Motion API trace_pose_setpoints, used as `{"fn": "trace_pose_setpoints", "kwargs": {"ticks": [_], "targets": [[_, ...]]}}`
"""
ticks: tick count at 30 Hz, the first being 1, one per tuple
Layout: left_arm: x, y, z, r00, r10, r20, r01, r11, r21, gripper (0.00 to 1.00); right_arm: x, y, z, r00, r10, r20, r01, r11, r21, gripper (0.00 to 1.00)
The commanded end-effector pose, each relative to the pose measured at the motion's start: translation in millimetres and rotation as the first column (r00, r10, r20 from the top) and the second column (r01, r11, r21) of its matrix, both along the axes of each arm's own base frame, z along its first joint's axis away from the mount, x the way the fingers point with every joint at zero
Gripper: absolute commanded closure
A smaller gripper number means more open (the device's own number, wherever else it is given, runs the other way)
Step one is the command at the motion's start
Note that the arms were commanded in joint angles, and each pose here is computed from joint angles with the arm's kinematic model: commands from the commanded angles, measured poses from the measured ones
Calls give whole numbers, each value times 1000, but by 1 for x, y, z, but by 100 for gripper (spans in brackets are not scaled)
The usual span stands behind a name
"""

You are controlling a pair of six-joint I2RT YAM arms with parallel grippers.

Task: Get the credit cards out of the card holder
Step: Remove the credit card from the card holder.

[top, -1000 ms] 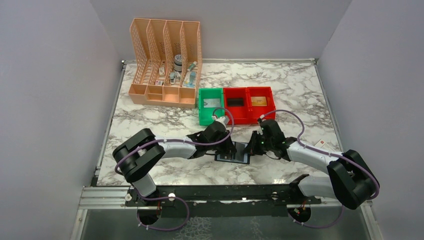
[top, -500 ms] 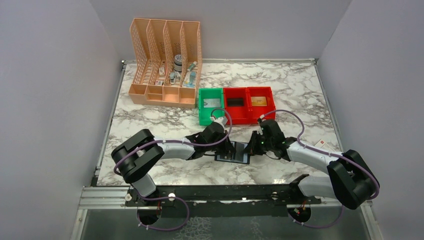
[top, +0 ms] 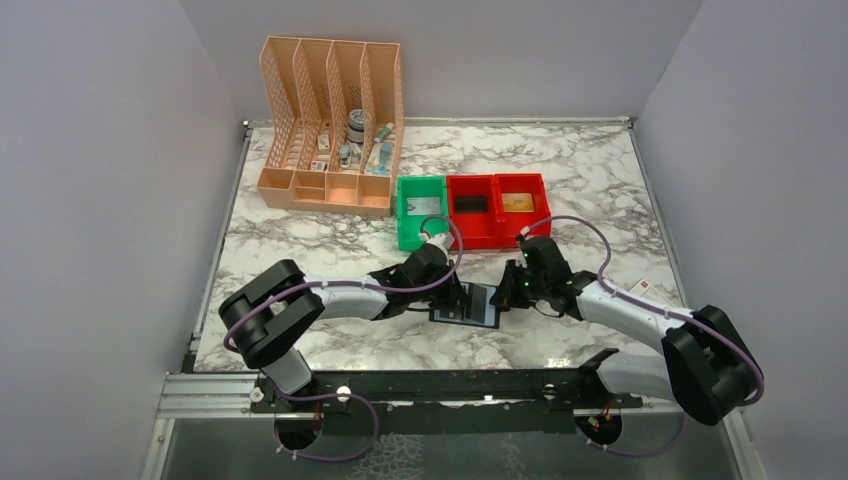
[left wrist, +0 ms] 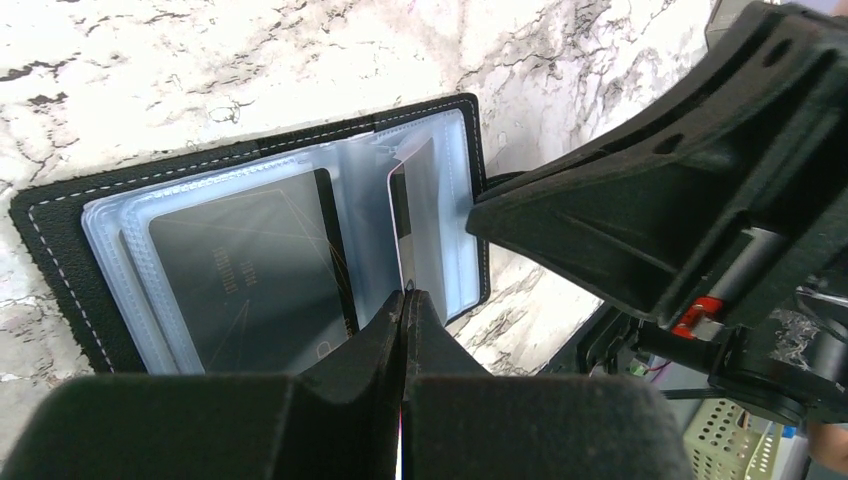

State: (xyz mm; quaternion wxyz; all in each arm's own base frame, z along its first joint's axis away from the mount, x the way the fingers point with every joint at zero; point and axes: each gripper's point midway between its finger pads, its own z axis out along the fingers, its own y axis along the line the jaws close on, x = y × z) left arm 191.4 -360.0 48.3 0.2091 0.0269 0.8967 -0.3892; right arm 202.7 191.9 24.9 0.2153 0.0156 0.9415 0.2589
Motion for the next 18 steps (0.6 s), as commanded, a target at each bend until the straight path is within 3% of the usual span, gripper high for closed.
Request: {"fn": "trace_pose_setpoints", "kwargs": {"ticks": [1, 7, 11, 18], "targets": [[3, 6, 1, 1000, 14, 16, -14, 1000, 19, 100, 10, 8, 31, 995, 38, 96, -42, 998, 37, 90], [1, 5, -1, 1000, 4, 6, -4, 1000, 18, 100, 2, 27, 32, 992, 102, 69, -111, 984, 140, 84], [-1, 5, -2, 1000, -2, 3, 2, 1000, 18, 99, -6, 17, 1, 999, 50, -20, -48, 994, 94, 84], [-5, -2, -1, 1000, -29, -10, 29, 999, -25, 84, -10, -6, -28, 998, -26, -61, 24, 999, -26, 85]]}}
